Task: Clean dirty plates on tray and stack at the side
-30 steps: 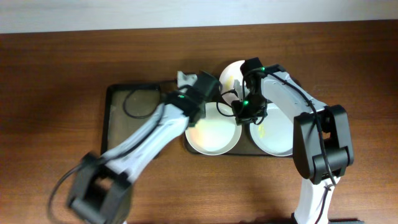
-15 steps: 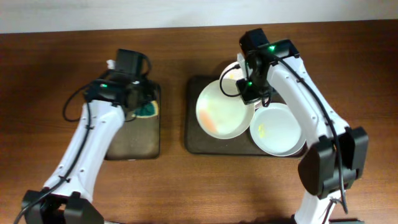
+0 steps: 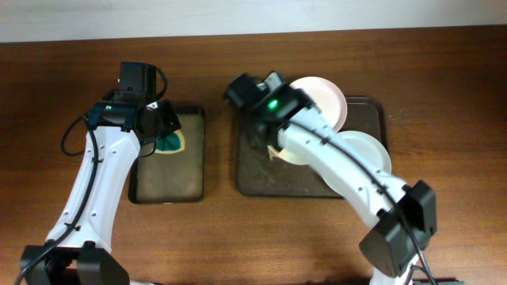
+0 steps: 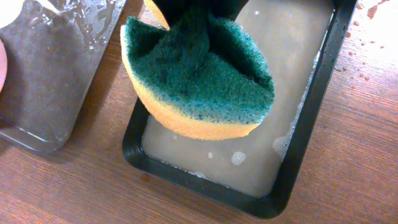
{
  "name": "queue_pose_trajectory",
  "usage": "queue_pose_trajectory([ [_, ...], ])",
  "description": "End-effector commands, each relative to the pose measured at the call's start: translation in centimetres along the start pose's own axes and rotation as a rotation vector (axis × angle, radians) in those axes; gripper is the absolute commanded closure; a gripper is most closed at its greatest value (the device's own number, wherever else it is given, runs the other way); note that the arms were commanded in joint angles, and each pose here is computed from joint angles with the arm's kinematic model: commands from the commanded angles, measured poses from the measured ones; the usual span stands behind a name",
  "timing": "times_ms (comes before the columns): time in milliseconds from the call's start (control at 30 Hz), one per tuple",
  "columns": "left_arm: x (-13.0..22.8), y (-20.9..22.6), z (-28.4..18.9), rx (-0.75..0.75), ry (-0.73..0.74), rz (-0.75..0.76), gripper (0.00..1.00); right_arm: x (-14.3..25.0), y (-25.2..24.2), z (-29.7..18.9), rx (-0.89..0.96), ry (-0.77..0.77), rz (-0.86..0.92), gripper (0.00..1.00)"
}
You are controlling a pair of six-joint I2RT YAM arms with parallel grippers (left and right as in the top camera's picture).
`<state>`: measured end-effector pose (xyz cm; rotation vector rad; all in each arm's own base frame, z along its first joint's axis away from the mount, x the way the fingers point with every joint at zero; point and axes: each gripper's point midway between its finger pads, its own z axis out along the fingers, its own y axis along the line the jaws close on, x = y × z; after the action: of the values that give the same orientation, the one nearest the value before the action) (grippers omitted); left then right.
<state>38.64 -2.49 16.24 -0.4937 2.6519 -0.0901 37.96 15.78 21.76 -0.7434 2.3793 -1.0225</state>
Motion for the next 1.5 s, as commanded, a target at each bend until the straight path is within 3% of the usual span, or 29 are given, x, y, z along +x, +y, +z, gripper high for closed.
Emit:
queue_pose_trajectory([
  [0, 0.0, 0.0, 0.0, 0.011, 0.002, 0.018, 1.00, -1.7, -4.3, -4.4, 0.327, -0.119, 0.006, 0.96],
  [133, 0.0, 0.0, 0.0, 0.010, 0.002, 0.018, 1.00, -2.6, -4.3, -6.7, 0.406, -0.181, 0.004, 0.96],
  [333, 0.1, 0.1, 0.0, 0.008, 0.007, 0.019, 1.00, -3.2, -3.4, -5.7, 0.317, -0.190, 0.065, 0.96],
  [567, 0.1, 0.1, 0.0, 0.008, 0.007, 0.046, 1.00, -2.5, 2.0, 2.4, -0.402, -0.043, 0.253, 0.96],
  [767, 0.1, 0.2, 0.0, 0.002, 0.004, 0.048, 1.00, 2.8, -2.3, 9.3, -0.753, 0.149, 0.563, 0.96],
  [833, 0.1, 0.2, 0.0, 0.002, 0.004, 0.048, 1.00, 6.6, -5.2, 12.6, -0.842, 0.221, 0.744, 0.96],
  [1033, 0.1, 0.2, 0.0, 0.002, 0.004, 0.048, 1.00, 17.2, -11.3, 20.8, -0.734, 0.349, 1.119, 0.96],
  [1167, 0.1, 0.2, 0.0, 0.002, 0.004, 0.048, 1.00, 24.6, -12.3, 25.1, -0.634, 0.435, 1.385, 0.96],
  [1300, 0.1, 0.2, 0.0, 0.002, 0.004, 0.048, 1.00, 29.2, -10.9, 27.5, -0.577, 0.485, 1.526, 0.96],
  [1467, 0.1, 0.2, 0.0, 0.001, 0.007, 0.048, 1.00, 31.3, -9.6, 29.5, -0.526, 0.478, 1.621, 0.96],
])
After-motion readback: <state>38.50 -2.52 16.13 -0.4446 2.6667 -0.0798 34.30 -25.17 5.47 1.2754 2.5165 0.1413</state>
